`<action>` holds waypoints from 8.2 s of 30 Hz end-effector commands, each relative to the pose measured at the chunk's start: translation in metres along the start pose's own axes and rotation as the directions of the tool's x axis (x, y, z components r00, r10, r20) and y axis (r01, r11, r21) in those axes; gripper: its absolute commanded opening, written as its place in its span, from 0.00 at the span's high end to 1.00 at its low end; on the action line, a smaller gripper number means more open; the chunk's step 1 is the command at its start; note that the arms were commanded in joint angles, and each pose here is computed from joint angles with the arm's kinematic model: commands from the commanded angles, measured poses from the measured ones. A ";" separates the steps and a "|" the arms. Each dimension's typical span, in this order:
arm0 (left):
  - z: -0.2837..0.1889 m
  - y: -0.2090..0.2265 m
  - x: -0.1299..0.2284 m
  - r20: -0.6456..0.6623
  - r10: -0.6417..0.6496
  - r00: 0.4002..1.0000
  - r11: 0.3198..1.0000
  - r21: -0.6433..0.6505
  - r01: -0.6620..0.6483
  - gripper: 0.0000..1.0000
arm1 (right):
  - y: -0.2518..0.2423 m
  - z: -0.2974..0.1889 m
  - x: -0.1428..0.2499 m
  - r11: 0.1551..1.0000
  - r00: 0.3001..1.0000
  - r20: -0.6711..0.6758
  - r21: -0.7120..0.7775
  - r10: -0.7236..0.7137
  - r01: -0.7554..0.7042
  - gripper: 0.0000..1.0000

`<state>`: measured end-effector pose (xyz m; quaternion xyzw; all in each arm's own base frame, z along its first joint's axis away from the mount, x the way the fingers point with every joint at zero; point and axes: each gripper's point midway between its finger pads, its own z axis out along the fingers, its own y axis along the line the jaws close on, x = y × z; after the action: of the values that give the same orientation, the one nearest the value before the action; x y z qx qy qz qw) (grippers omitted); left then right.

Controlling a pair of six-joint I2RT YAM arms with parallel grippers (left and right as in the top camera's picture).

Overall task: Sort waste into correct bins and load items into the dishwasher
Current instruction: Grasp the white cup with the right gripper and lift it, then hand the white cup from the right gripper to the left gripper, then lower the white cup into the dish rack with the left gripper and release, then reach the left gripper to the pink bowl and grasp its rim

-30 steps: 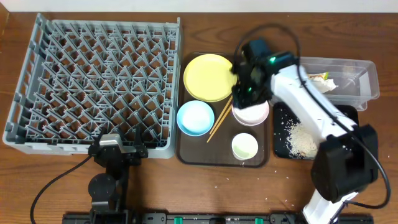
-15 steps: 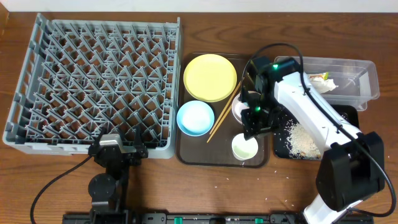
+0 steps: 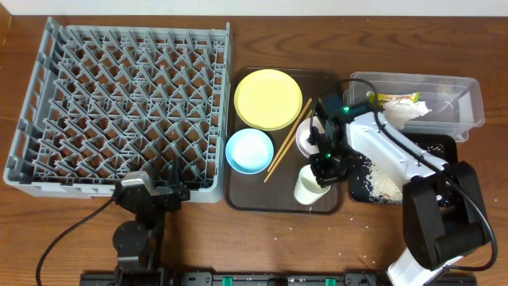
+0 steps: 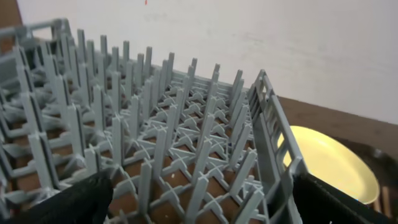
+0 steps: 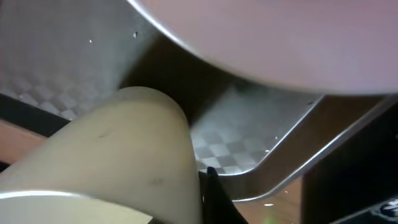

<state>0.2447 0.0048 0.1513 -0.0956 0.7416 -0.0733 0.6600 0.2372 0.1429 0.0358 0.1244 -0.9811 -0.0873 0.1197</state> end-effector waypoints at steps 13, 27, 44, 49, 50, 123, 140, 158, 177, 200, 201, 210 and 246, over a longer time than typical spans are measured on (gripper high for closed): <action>0.014 -0.090 -0.061 -0.371 -0.264 0.890 0.889 0.265 0.374 0.06 | 0.042 -0.133 -0.066 0.972 0.866 0.500 -0.194 -0.021 0.136 0.99; 0.062 -0.157 -0.035 -0.809 -0.576 -0.119 0.216 -0.291 0.932 0.06 | 0.105 -0.194 -0.128 0.666 0.728 0.685 -0.561 0.039 0.492 0.99; 0.028 -0.184 -0.063 -0.910 -0.153 0.386 0.322 0.323 0.890 0.06 | 0.196 -0.181 -0.091 0.147 0.706 0.673 -0.693 -0.221 0.706 0.99; 0.026 -0.185 -0.063 -0.916 -0.148 0.373 0.317 0.313 0.895 0.06 | 0.205 -0.172 -0.086 0.124 0.703 0.666 -0.698 -0.248 0.705 0.99; 0.023 -0.185 -0.063 -0.920 -0.131 0.370 0.310 0.316 0.897 0.06 | 0.205 -0.169 -0.086 0.122 0.709 0.659 -0.705 -0.250 0.699 0.99; 0.035 -0.182 -0.062 -0.893 -0.183 0.412 0.343 0.335 0.878 0.39 | 0.223 -0.168 -0.079 0.044 0.681 0.666 -0.704 -0.307 0.709 0.99; 0.035 -0.182 -0.063 -0.892 -0.184 0.413 0.343 0.336 0.877 0.73 | 0.212 -0.172 -0.090 0.073 0.676 0.686 -0.685 -0.271 0.725 0.39; 0.092 -0.099 -0.092 -0.695 -0.515 0.502 0.457 0.273 0.846 0.76 | 0.110 -0.213 -0.161 0.334 0.630 0.776 -0.596 0.007 0.730 0.01; 0.104 -0.054 -0.104 -0.610 -0.418 0.673 0.851 -0.004 0.524 0.77 | 0.019 -0.320 -0.140 0.989 0.573 0.808 0.075 -0.136 0.129 0.01; 0.075 -0.058 0.001 -0.939 -0.188 0.289 0.948 -0.250 -0.197 0.76 | 0.010 -0.302 -0.115 0.990 0.662 0.737 0.081 -0.136 0.114 0.01; 0.076 -0.057 0.006 -0.943 -0.191 0.273 0.946 -0.251 -0.204 0.76 | 0.010 -0.302 -0.115 0.990 0.662 0.737 0.081 -0.137 0.115 0.01; 0.078 -0.057 0.054 -0.972 -0.198 0.123 0.938 -0.224 -0.265 0.76 | 0.010 -0.299 -0.115 0.990 0.669 0.731 0.080 -0.136 0.114 0.01; 0.087 -0.252 0.020 -0.917 0.198 0.347 0.977 0.212 0.003 0.11 | -0.054 -0.308 -0.108 0.988 0.655 0.747 -0.014 0.113 -0.155 0.01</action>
<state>0.3424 -0.2196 0.2245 0.0754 0.9702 -0.1438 0.1798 0.4258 0.1093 0.2971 0.0758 -0.9485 -0.1039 -0.2896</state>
